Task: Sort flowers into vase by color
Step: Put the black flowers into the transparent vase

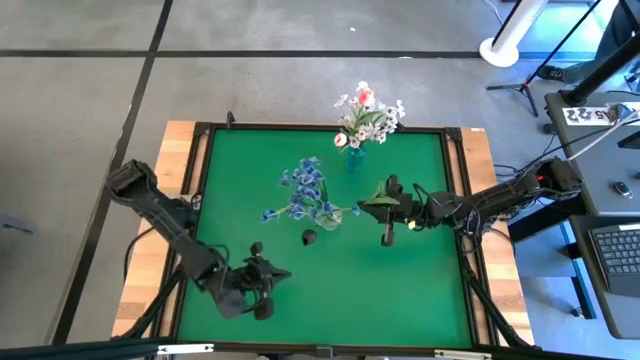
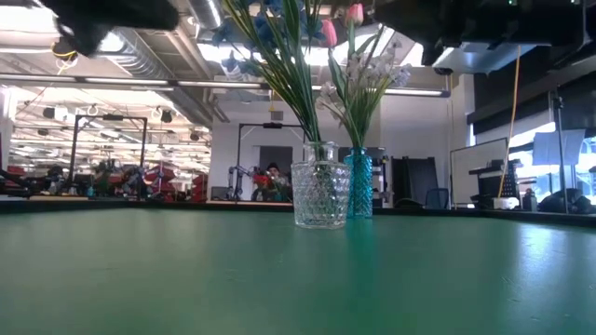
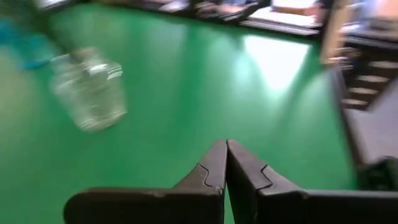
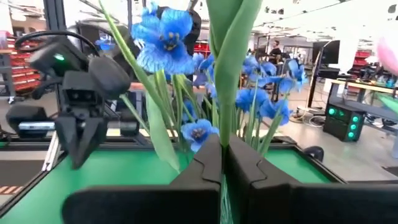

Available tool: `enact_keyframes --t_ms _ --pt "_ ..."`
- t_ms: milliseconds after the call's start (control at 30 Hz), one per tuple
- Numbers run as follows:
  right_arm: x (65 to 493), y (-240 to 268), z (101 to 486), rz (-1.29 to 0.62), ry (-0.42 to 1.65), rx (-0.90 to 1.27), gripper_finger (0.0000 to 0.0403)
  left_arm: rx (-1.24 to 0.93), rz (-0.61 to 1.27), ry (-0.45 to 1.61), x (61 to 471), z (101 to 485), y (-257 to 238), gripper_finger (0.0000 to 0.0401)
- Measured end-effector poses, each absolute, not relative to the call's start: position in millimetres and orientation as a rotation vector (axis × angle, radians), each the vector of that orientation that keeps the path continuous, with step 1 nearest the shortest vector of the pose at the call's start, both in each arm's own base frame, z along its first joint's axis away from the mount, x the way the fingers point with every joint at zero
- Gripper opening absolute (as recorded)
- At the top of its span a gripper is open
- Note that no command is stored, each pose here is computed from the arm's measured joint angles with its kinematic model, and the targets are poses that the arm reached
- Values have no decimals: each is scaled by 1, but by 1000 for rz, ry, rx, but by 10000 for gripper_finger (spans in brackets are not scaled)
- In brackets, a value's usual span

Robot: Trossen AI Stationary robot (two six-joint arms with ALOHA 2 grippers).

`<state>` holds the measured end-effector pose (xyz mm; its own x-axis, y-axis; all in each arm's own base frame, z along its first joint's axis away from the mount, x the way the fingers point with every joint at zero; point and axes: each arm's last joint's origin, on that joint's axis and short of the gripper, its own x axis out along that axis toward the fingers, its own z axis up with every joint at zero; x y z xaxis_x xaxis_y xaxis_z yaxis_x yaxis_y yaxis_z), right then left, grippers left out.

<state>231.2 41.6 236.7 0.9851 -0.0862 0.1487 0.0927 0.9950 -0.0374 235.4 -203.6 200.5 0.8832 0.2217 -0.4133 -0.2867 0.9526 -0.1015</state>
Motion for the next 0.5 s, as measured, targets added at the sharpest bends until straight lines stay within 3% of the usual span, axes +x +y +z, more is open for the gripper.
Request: enact_keyframes --t_ms 233,500 --pt "240 32 231 -70 -128 -52 1 -208 -119 126 246 194 -181 1" --pt "255 32 225 -65 -101 -72 1 -316 -67 93 240 171 -146 0"
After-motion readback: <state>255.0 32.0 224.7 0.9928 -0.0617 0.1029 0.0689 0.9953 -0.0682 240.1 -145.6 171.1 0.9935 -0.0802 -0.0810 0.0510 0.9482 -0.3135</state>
